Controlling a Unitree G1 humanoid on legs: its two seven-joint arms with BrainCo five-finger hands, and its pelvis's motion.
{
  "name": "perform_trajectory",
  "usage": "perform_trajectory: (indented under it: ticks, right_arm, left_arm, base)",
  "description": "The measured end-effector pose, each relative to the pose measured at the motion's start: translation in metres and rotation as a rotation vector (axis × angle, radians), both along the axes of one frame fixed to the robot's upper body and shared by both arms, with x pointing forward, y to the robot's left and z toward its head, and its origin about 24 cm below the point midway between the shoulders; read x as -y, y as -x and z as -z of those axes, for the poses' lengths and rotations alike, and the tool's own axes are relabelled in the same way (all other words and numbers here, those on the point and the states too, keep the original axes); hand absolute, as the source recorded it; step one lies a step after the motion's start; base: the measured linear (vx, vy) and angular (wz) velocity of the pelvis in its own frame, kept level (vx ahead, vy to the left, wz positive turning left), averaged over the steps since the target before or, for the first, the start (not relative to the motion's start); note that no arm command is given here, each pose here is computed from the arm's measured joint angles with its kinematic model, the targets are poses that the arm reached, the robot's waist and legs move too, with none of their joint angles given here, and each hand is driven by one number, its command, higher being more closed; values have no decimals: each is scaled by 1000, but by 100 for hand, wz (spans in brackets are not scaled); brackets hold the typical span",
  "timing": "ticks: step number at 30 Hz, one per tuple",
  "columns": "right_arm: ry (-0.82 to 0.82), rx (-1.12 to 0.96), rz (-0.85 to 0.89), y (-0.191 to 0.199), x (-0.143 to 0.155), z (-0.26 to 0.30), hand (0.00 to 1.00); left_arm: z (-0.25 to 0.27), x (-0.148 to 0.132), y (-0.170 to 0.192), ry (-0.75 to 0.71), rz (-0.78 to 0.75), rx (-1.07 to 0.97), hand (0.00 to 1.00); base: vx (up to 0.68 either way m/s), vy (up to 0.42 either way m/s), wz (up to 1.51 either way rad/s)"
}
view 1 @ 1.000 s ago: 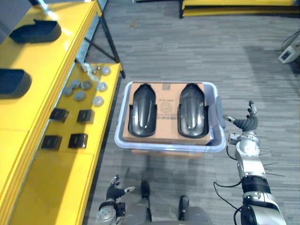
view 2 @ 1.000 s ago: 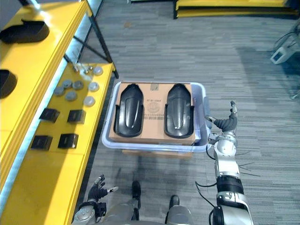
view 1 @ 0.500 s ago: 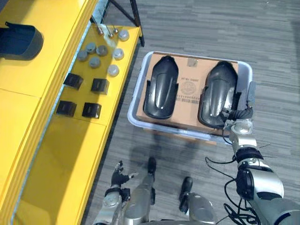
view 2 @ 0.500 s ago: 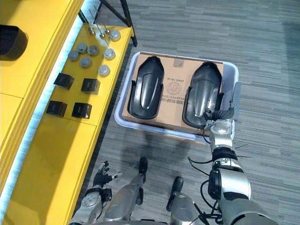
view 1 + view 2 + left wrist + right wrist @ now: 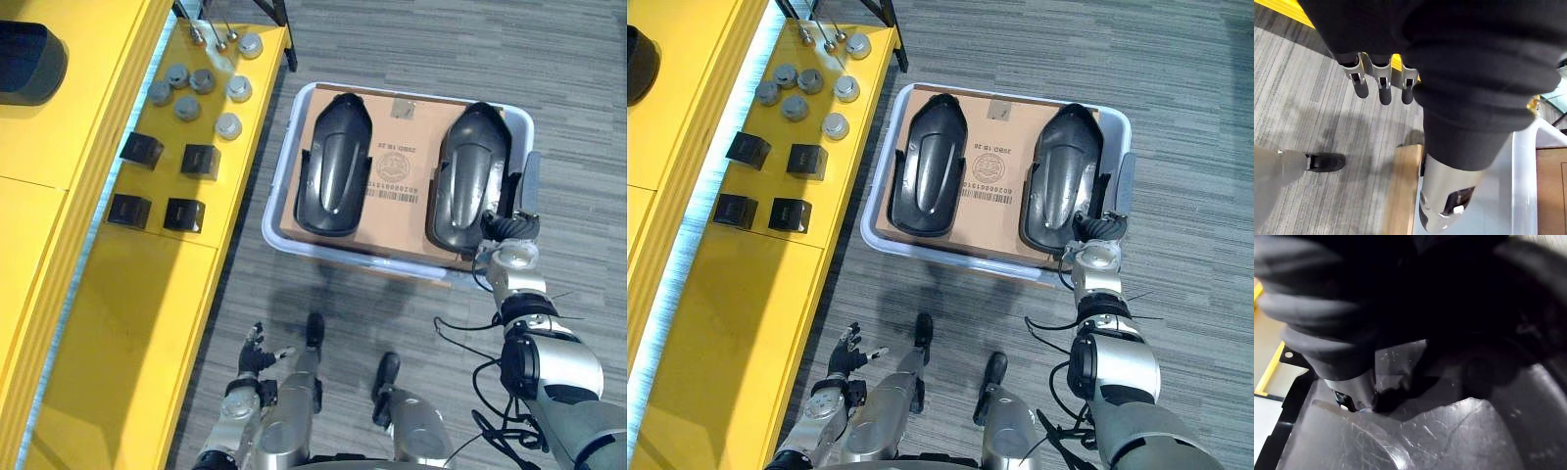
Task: Walk over and take plastic housings, then place them on the shelf
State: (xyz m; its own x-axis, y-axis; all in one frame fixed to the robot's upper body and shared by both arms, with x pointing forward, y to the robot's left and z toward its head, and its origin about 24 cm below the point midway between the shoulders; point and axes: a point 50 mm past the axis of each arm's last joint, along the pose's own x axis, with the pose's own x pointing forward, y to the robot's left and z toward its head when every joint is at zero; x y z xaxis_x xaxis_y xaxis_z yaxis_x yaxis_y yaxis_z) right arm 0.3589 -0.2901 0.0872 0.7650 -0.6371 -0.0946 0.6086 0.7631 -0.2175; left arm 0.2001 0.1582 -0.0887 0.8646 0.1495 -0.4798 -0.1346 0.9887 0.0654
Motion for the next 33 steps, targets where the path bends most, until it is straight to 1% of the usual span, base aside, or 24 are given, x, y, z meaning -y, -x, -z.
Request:
perform_trajectory:
  ticks: [4, 6, 10, 13, 16, 18, 19, 20, 21, 25, 29, 30, 33]
  right_arm:
    - [71, 89, 9, 15, 5, -7, 100]
    - [134, 159, 19, 27, 2, -16, 100]
    - [206, 210, 39, 44, -5, -17, 100]
    - [255, 230, 30, 61, -21, -11, 100]
    - [287, 272, -11, 66, -37, -17, 100]
    - [315, 309, -62, 70, -56, -21, 100]
    - [316, 321, -79, 70, -62, -23, 100]
    - [316, 347, -111, 70, -74, -26, 100]
    - [313, 360, -128, 70, -81, -28, 100]
    - [266, 427, -264, 74, -127, -31, 100]
    - [243, 450, -324, 82, -146, -32, 100]
    - [236, 452, -355, 84, -155, -31, 100]
    - [219, 420, -374, 91, -161, -20, 100]
  left_arm:
    - [-17, 4, -7, 20, 9, 88, 0]
    - [-36, 8, -13, 39, 19, 183, 0]
    - [-67, 13, -22, 66, 31, 327, 0]
    - [-108, 20, -27, 102, 33, 512, 0]
    - [-138, 26, -31, 137, 19, 649, 0]
    - [-161, 37, -35, 156, 23, 751, 0]
    - [-165, 41, -36, 159, 29, 768, 0]
    - [-173, 49, -38, 169, 46, 799, 0]
    - [-176, 53, -39, 171, 56, 813, 0]
    - [-191, 77, -43, 184, 81, 858, 0]
    - [-195, 90, -46, 152, 109, 860, 0]
    - [-193, 91, -48, 134, 105, 846, 0]
    - [-181, 97, -51, 83, 99, 783, 0]
  base:
    - [0, 0, 0]
    - [-9, -4, -9]
    - [-37, -22, -7]
    - [-8, -27, 3]
    - [-18, -4, 1]
    - [0, 0, 0]
    - [-19, -6, -4]
    - [-17, -6, -4]
    - [-21, -7, -6]
    - [-16, -12, -15]
    - [-32, -9, -11]
    - [-33, -24, -20]
    - [-16, -27, -10]
